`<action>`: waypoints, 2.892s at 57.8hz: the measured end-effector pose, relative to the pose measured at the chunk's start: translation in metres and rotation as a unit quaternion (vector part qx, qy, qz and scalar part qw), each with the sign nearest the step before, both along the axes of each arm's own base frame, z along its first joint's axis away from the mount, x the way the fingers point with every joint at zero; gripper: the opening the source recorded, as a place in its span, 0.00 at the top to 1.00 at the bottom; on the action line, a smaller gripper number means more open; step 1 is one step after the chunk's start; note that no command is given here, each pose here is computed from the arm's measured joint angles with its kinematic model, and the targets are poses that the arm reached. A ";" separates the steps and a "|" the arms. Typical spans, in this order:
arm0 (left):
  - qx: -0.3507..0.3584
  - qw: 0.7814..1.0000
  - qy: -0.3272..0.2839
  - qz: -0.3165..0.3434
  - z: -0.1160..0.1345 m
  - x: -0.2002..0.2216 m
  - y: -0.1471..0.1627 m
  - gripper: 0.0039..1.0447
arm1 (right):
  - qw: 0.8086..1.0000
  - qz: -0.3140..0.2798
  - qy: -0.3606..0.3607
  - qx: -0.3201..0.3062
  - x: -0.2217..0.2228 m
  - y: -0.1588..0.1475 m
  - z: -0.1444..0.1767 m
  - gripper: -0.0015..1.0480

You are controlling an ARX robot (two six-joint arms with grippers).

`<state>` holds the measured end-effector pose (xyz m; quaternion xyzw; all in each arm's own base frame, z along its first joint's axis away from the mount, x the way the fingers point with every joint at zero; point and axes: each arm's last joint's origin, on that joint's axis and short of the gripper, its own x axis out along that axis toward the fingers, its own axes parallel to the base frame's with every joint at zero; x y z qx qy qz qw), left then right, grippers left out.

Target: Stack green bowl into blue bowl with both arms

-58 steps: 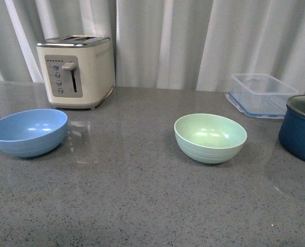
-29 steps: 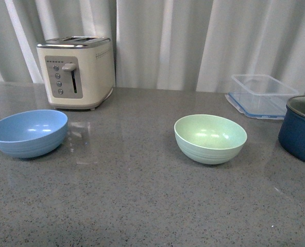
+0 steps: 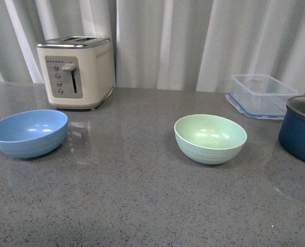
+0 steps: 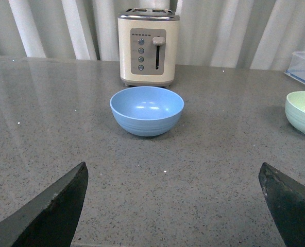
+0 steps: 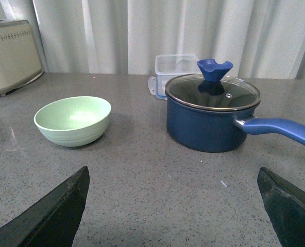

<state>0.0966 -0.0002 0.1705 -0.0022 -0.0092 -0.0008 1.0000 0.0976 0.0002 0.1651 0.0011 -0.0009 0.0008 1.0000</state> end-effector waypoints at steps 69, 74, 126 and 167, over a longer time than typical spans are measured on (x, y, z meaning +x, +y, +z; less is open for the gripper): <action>-0.186 0.961 0.192 0.068 0.111 0.191 0.037 0.06 | 1.000 0.000 0.000 0.000 0.000 0.000 0.000 0.10; -0.189 0.956 0.214 0.068 0.106 0.207 0.036 0.06 | 1.000 0.000 0.000 0.000 0.000 0.000 0.000 0.10; -0.184 0.918 0.335 0.107 0.060 0.308 0.034 0.06 | 1.000 0.000 0.000 0.000 0.000 0.000 0.000 0.10; -0.178 0.906 0.363 0.124 0.045 0.312 0.047 0.93 | 1.000 0.000 0.000 0.000 0.000 0.000 0.000 0.10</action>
